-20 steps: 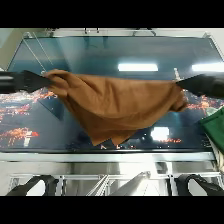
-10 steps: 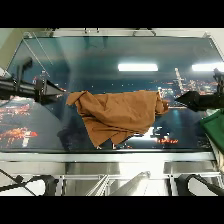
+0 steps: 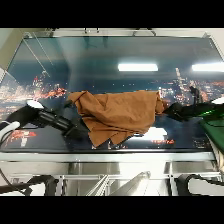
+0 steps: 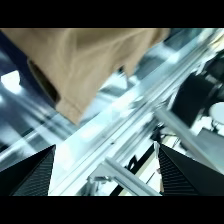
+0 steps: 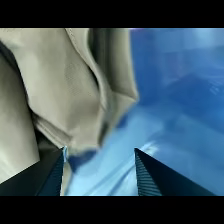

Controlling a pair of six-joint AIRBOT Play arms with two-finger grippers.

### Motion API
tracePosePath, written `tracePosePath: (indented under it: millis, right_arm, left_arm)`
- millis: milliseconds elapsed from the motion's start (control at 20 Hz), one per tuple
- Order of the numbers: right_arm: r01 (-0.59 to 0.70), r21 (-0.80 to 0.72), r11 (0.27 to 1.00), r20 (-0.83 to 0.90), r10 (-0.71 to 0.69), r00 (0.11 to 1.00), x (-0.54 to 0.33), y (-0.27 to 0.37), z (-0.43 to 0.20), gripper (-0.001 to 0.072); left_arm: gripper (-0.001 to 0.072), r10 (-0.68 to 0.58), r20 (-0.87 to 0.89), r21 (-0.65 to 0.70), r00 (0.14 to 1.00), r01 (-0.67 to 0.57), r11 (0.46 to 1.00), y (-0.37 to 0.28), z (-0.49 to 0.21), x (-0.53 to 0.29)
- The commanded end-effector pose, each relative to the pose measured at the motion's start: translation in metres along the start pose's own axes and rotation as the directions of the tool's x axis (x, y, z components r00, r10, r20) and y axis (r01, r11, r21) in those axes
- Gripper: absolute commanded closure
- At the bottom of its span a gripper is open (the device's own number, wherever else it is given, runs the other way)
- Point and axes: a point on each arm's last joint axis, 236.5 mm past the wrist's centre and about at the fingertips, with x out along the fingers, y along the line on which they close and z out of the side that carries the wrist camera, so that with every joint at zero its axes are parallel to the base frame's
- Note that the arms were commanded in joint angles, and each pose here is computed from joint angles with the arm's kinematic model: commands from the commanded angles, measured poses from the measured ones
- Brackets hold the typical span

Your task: Fold the shirts.

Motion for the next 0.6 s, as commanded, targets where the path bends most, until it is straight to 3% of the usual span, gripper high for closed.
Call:
tracePosePath:
  millis: [0, 100, 150, 200, 250, 300, 350, 450, 500, 550]
  right_arm:
    - [-0.085, 0.007, 0.996, 0.019, 0.085, 0.996, 0.025, 0.017, 0.007, 0.0235]
    - [-0.106, 0.01, 0.994, 0.045, 0.105, 0.993, 0.024, 0.025, 0.015, 0.0235]
    - [-0.11, 0.0, 0.994, 0.046, 0.11, 0.993, 0.023, 0.028, 0.018, 0.0322]
    - [-0.115, -0.009, 0.993, 0.046, 0.116, 0.992, 0.021, 0.031, 0.02, 0.0455]
    - [-0.124, -0.019, 0.992, 0.044, 0.125, 0.991, 0.018, 0.035, 0.022, 0.0486]
    - [-0.139, -0.03, 0.99, 0.035, 0.14, 0.99, 0.015, 0.041, 0.023, 0.0487]
    - [-0.162, -0.043, 0.986, 0.017, 0.163, 0.986, 0.01, 0.048, 0.022, 0.049]
    - [-0.204, -0.071, 0.976, -0.01, 0.204, 0.979, -0.003, 0.062, 0.022, 0.0644]
    - [-0.21, -0.075, 0.975, -0.009, 0.21, 0.978, -0.009, 0.064, 0.023, 0.0601]
    - [-0.211, -0.071, 0.975, 0.004, 0.212, 0.977, -0.014, 0.063, 0.026, 0.0407]
  left_arm:
    - [0.0004, 0.06, -0.07, -0.001, 0.996, -0.06, 0.998, 0.008, -0.008, 0.049]
    - [0.0005, 0.069, -0.115, 0.024, 0.991, -0.067, 0.997, 0.002, -0.007, 0.068]
    - [0.0008, 0.081, -0.137, 0.044, 0.987, -0.076, 0.996, 0.0, -0.005, 0.075]
    - [0.0135, 0.087, -0.152, 0.061, 0.985, -0.079, 0.995, -0.003, -0.003, 0.08]
    - [0.0416, 0.094, -0.158, 0.088, 0.983, -0.081, 0.993, -0.006, 0.0, 0.084]
    - [0.0645, 0.099, -0.156, 0.121, 0.983, -0.08, 0.989, -0.01, 0.003, 0.085]
    - [0.0696, 0.099, -0.144, 0.153, 0.985, -0.077, 0.985, -0.018, 0.008, 0.084]
    - [0.0695, 0.091, -0.096, 0.206, 0.991, -0.07, 0.976, -0.036, 0.019, 0.07]
    - [0.0693, 0.084, -0.063, 0.228, 0.994, -0.068, 0.971, -0.045, 0.024, 0.06]
    - [0.0692, 0.074, -0.023, 0.246, 0.997, -0.067, 0.967, -0.052, 0.03, 0.047]
